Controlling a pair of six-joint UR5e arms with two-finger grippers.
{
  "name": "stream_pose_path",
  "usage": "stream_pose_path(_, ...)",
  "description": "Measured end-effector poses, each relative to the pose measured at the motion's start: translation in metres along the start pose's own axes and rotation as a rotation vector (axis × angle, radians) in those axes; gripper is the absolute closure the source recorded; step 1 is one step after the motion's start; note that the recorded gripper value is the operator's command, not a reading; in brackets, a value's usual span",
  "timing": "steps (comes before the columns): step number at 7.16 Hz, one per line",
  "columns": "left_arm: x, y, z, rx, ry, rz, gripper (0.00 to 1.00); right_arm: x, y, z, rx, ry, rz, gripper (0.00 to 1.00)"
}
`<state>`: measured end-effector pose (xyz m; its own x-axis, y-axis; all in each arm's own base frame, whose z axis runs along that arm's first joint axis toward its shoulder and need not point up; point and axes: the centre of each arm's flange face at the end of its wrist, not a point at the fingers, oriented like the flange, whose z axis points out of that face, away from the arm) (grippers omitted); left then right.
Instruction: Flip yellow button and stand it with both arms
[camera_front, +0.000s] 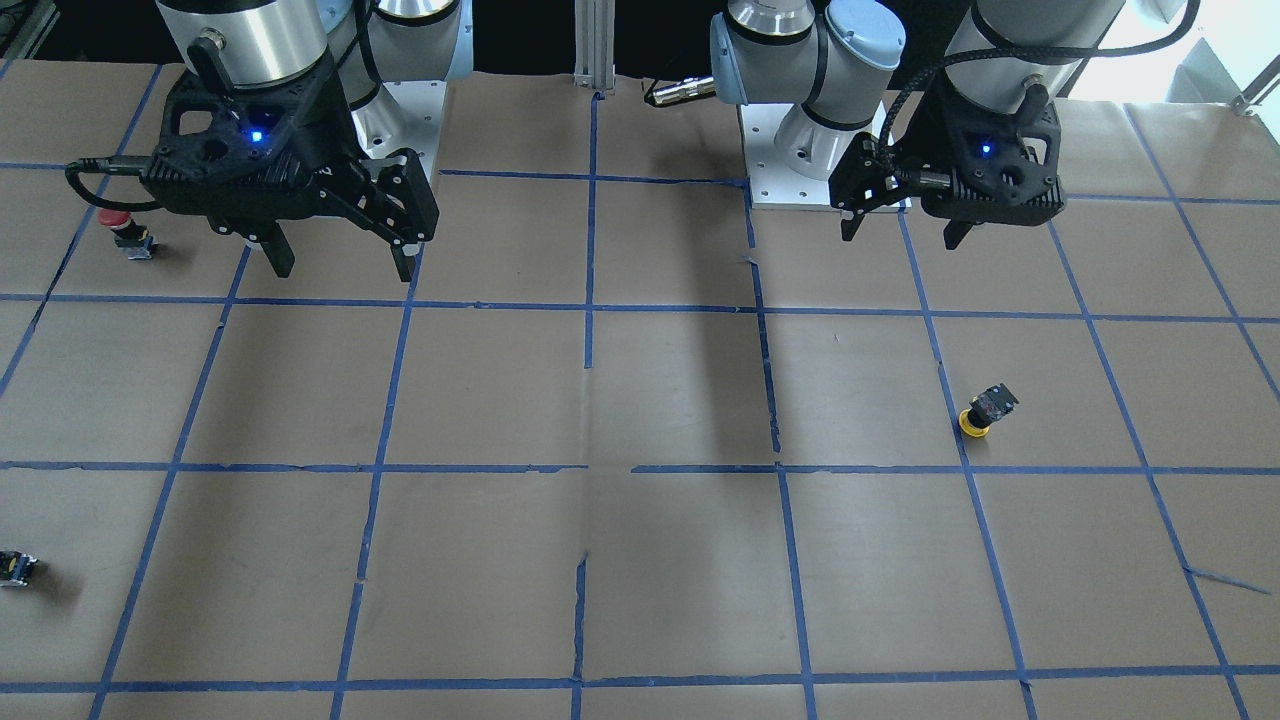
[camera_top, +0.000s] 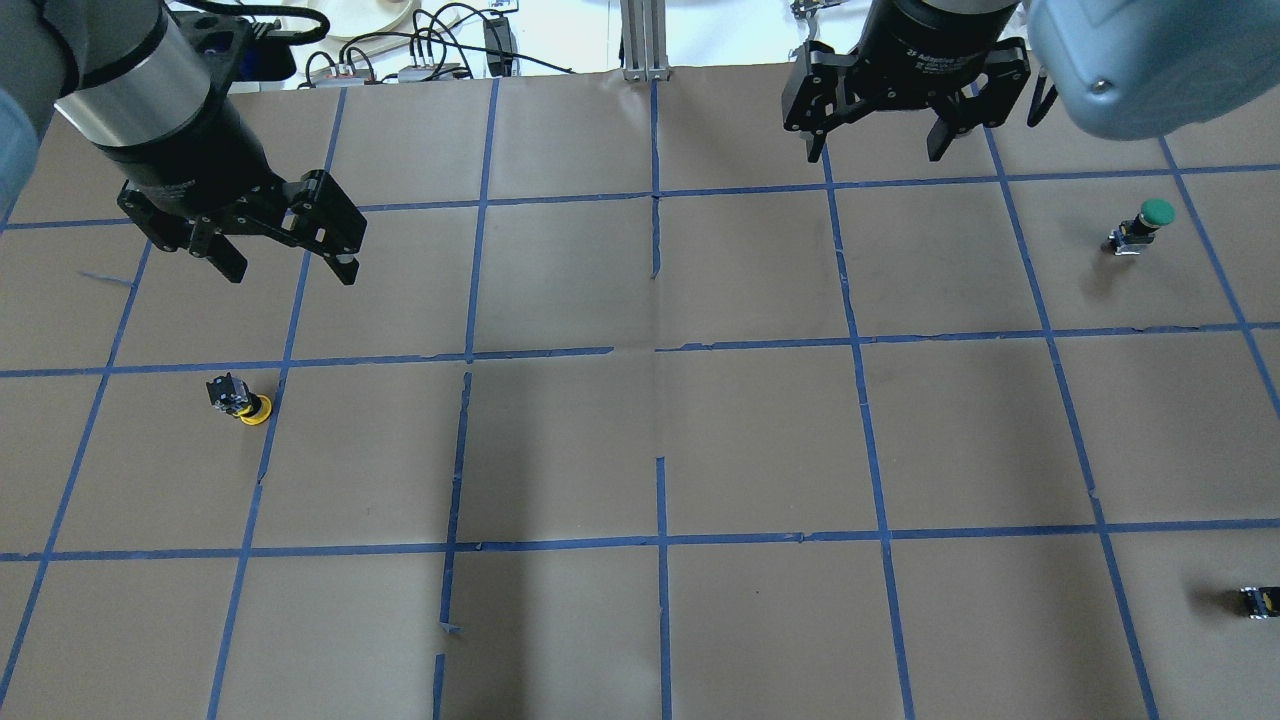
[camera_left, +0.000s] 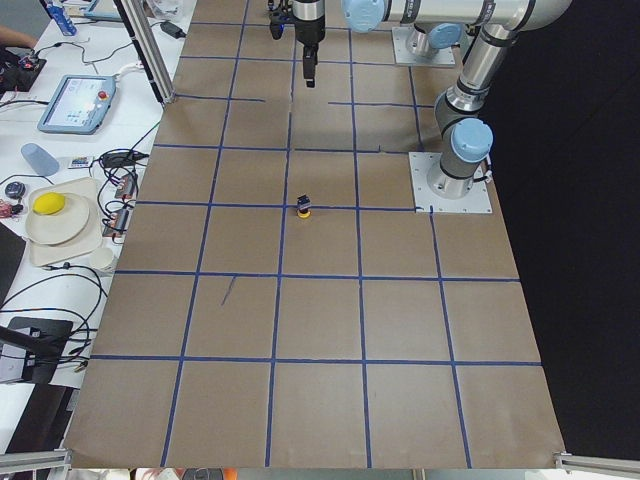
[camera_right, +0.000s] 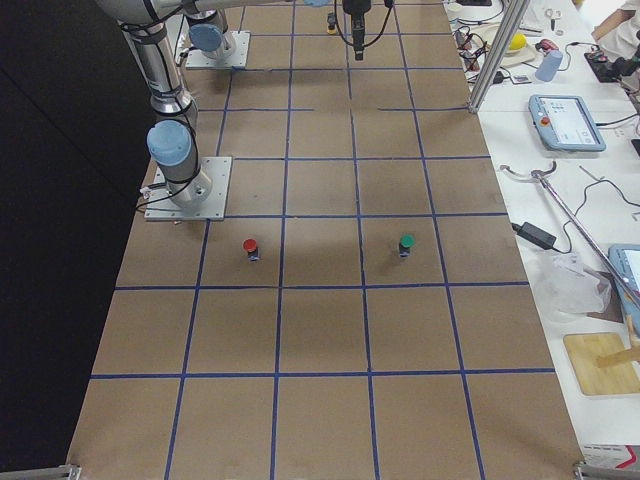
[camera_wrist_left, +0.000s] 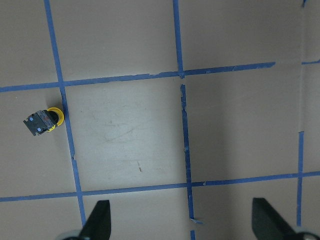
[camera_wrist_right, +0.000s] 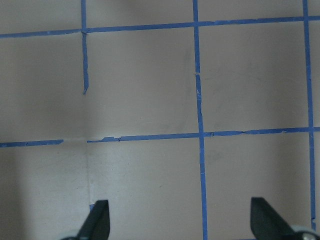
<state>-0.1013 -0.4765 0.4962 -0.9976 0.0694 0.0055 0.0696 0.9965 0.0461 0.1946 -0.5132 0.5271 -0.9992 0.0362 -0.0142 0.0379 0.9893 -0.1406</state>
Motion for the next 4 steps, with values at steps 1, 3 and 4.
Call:
stream_pose_path(1,0.0002,-0.0002,0.0001,0.001,0.002,-0.001,0.0,0.0,0.0006,0.0,0.0,0.0,0.001,0.0)
stream_pose_path(3,0.0024,-0.0004,-0.0008,0.005,0.01,0.002,0.0,-0.0001,0.0017,0.0004,-0.001,0.0,0.002,0.0)
stream_pose_path(4,0.0034,-0.0003,-0.002,0.008,0.011,0.004,0.0,-0.0004,0.0022,0.0007,-0.003,0.0,-0.002,0.0)
